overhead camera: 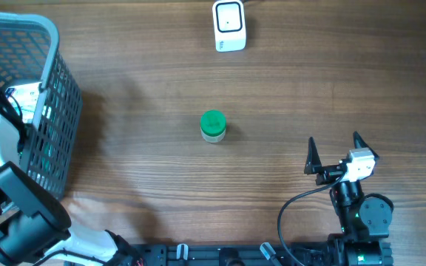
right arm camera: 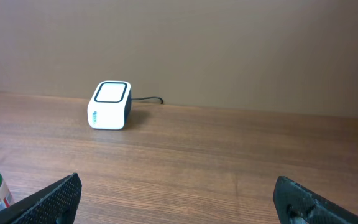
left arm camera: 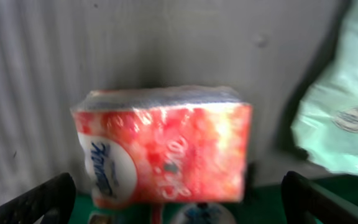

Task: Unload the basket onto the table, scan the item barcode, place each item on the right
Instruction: 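Grasp the red-white box and place it left of the jar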

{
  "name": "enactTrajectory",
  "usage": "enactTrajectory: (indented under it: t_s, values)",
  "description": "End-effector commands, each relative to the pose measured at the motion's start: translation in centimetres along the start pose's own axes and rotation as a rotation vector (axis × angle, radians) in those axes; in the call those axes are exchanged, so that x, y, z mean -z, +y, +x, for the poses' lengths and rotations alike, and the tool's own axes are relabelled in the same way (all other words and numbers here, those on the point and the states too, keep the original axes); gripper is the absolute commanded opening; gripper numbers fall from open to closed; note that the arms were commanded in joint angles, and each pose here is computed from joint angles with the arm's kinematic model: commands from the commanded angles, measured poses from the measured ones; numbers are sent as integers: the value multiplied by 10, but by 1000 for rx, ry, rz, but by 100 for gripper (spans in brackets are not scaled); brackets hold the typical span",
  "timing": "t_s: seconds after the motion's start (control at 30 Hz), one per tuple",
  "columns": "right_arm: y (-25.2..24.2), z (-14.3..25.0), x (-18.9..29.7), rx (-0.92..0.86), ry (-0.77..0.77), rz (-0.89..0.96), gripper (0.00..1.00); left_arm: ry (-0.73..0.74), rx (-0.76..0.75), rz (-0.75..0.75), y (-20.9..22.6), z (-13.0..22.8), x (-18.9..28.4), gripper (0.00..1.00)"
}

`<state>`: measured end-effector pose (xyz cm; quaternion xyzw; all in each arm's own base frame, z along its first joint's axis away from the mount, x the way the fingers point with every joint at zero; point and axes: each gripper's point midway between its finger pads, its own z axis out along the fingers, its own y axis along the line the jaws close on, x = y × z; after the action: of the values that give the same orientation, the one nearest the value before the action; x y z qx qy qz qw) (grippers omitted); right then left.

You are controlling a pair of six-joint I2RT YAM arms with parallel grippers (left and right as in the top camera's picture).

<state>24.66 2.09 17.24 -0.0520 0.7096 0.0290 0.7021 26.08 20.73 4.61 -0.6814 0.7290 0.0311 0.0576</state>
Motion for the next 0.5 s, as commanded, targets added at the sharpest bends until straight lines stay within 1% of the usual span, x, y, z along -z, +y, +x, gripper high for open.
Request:
enactTrajectory:
  t_s: [0.0,0.13,0.17,0.2,0.3,0.33,0.4,0.43,0.47]
  values:
    - [4,-2,0,20,-9,-20,100,-47,-13,-49,11,-2,-12,100]
    - [4,-2,0,20,-8,-20,100,-59,-14,-63,18,1,-22,100]
    - [4,-2,0,20,-8,-20,100,-66,-15,-76,21,1,-24,97]
    - [4,-2,0,19,-9,-20,100,-69,-15,-81,22,1,-25,91]
    - [4,-2,0,19,-8,-20,100,-70,-15,-80,22,1,-25,61]
    - [4,-2,0,19,-8,-20,100,-72,-14,-76,21,0,-25,57]
    - [4,-2,0,20,-8,-20,100,-63,-13,-59,18,1,-25,43]
    - [4,-2,0,20,-9,-20,100,-53,-13,-51,17,3,-24,43]
    - [4,-2,0,20,-8,-20,100,-50,-13,-43,16,4,-23,41]
